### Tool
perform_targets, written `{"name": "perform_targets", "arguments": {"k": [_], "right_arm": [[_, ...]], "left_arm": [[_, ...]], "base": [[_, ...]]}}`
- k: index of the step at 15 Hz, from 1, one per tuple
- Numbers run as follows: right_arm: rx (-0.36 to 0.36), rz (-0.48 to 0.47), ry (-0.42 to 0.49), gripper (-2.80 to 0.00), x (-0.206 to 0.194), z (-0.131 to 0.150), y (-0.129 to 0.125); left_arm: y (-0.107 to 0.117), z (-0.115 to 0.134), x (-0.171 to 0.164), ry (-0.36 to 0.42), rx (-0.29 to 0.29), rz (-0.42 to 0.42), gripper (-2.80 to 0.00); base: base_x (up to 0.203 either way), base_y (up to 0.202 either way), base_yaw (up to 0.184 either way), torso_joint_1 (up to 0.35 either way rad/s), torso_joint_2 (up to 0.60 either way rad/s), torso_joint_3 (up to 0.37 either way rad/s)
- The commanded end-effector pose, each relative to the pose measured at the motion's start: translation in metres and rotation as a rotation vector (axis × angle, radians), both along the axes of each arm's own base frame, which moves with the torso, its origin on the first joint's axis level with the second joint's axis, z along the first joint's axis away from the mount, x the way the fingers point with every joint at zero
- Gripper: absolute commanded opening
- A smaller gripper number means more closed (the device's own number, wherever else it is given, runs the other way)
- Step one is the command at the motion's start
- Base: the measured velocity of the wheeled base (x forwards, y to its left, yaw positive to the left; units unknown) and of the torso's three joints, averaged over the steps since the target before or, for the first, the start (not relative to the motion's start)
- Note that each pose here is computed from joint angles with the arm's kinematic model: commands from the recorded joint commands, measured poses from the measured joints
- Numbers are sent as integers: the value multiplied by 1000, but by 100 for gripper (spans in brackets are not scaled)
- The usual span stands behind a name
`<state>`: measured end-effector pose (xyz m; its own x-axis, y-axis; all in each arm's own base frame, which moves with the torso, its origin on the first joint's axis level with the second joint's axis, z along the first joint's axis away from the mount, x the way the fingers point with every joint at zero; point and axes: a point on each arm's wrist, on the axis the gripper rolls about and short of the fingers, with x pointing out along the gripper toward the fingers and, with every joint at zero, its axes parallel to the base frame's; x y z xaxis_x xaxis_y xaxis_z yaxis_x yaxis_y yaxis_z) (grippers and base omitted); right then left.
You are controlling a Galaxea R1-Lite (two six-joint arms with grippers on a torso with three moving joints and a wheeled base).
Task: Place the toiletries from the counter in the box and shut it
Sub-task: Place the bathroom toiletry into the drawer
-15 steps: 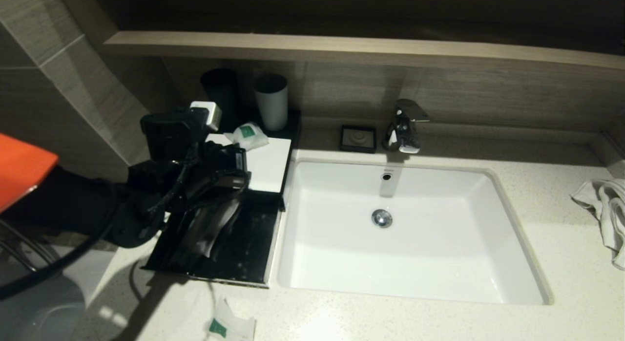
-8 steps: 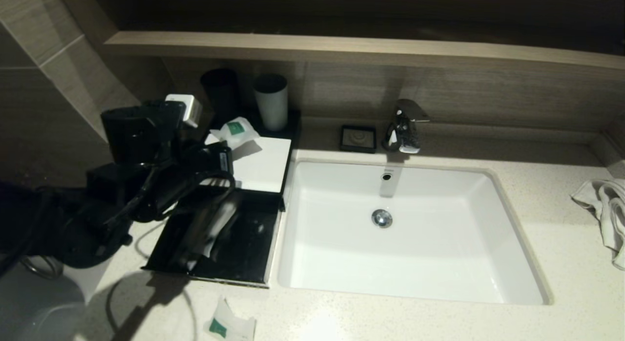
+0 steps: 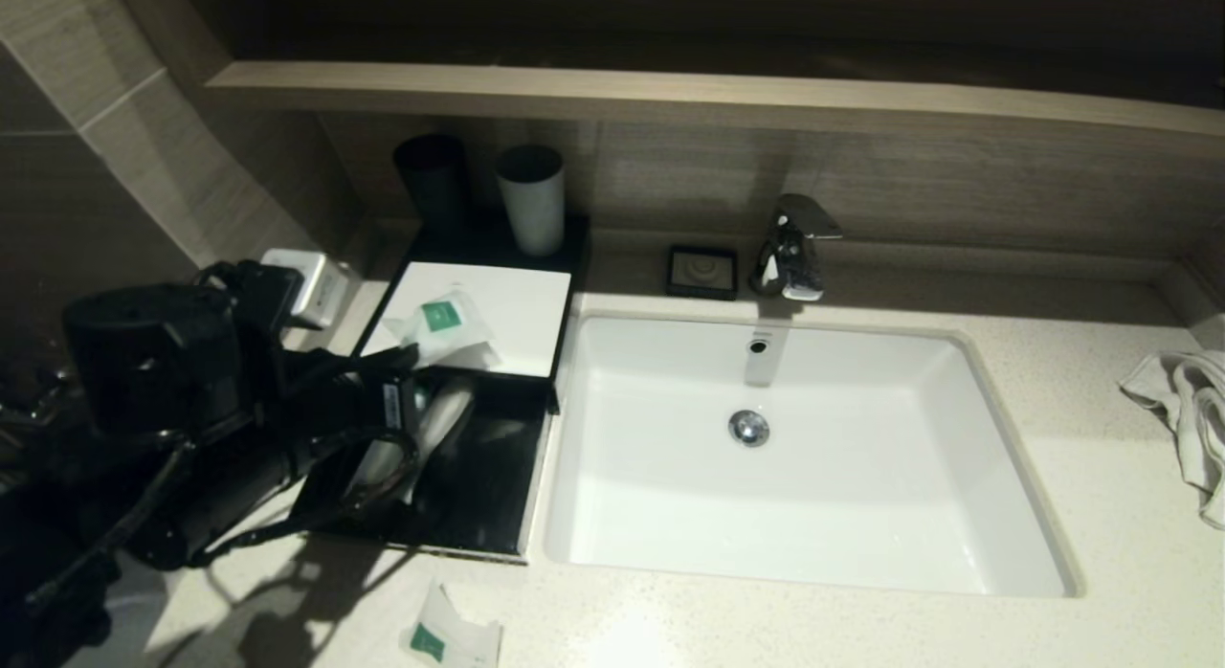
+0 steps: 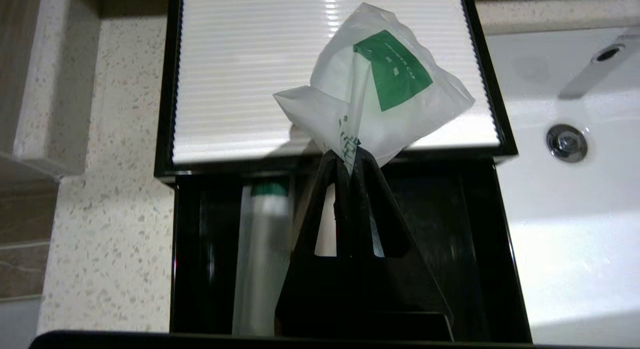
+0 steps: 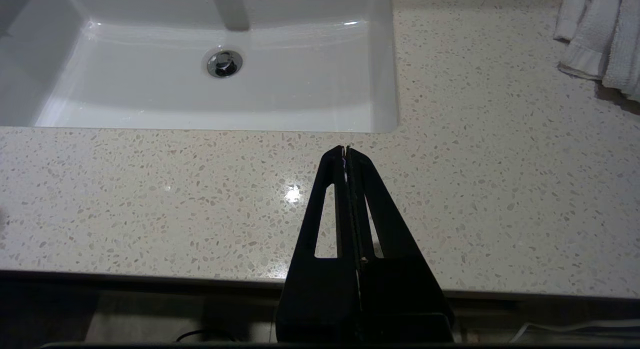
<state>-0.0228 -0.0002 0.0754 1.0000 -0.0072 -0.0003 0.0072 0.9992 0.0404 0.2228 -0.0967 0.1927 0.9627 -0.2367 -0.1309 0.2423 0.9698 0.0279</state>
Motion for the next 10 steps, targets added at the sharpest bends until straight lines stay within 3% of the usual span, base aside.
{"name": "perform_targets", "arguments": {"k": [1,6,10], "right_arm": [[1,0,1,-280,0,0,0],[0,0,1,-280,0,0,0],[1,0,1,-280,0,0,0]], "left_arm": [[2,-2,-27,2,1,-42,-280],[-5,-33,-59,122,50,-155,-280],[-10,-41,-53,161,59,-175,-280]], "base": [[0,0,0,0,0,0],[0,0,0,0,0,0],[0,0,0,0,0,0]]}}
